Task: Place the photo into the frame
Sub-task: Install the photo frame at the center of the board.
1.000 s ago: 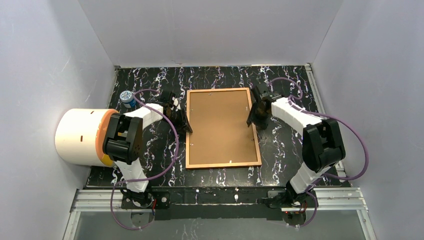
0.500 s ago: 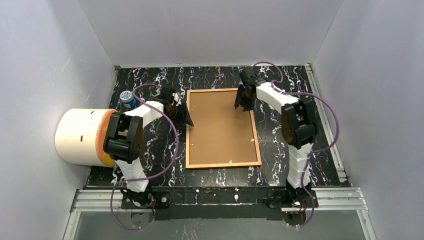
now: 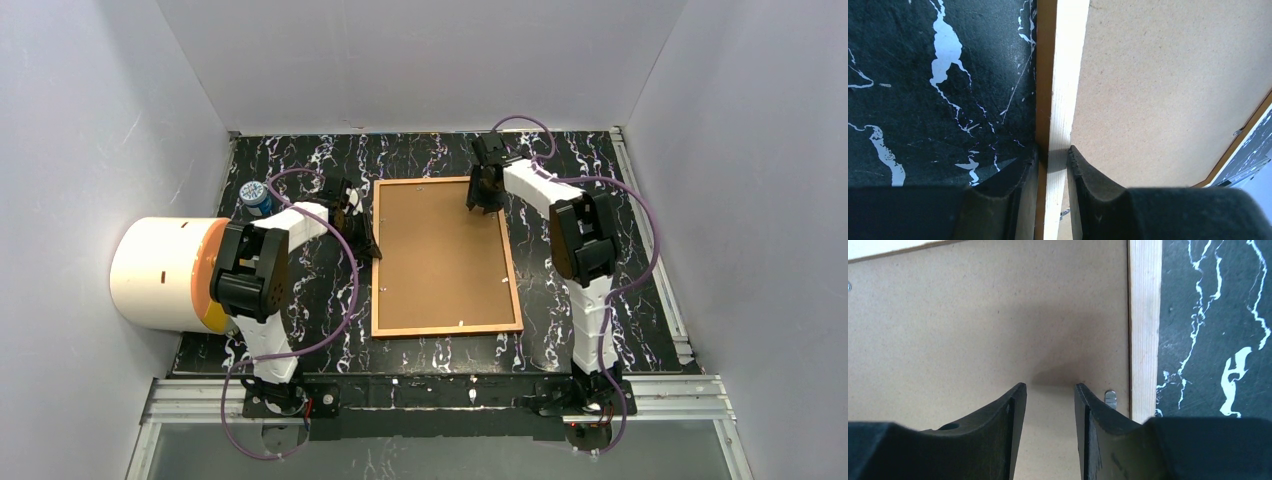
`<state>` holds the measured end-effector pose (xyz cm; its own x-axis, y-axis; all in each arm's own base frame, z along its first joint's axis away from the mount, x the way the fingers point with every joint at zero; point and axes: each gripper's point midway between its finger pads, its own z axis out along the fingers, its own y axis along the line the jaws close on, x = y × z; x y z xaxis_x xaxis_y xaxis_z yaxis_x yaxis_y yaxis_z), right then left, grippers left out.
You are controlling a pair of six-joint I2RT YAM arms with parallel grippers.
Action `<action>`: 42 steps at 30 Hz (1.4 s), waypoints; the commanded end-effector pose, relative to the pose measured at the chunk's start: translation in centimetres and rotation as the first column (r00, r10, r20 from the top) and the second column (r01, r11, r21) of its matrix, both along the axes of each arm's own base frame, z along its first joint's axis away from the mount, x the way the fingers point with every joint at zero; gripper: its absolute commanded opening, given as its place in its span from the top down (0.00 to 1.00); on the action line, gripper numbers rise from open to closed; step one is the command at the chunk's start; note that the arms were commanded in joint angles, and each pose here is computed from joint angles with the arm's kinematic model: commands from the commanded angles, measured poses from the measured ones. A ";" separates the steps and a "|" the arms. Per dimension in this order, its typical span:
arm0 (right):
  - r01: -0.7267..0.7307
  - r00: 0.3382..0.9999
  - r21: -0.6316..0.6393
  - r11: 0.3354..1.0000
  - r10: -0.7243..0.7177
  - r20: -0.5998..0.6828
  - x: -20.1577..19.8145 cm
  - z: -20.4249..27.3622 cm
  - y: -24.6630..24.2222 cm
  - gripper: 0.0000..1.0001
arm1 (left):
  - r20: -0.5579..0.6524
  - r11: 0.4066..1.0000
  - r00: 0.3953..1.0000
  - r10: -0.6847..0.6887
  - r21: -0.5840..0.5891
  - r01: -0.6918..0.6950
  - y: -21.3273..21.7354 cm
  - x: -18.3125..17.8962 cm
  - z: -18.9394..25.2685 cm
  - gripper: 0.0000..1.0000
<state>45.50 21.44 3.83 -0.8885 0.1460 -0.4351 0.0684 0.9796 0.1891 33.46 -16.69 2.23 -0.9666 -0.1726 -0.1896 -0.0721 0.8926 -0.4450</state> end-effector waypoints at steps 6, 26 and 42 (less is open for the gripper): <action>-0.035 0.994 -0.095 0.995 0.025 -0.103 -1.2 -1.8 -2.9 0.53 | -0.071 0.999 0.997 0.015 0.051 -0.012 1.0 -1.4 -1.5 0.88; -0.116 0.976 -0.113 0.987 0.092 -0.199 -4.1 -2.3 -5.2 0.56 | -0.084 0.998 0.996 0.021 0.060 -0.016 1.1 -1.6 -1.9 0.88; -0.145 0.979 -0.122 0.982 0.125 -0.162 -3.9 -1.3 -5.8 0.57 | -0.083 0.997 0.996 0.038 0.075 -0.032 1.2 -0.8 -1.7 0.88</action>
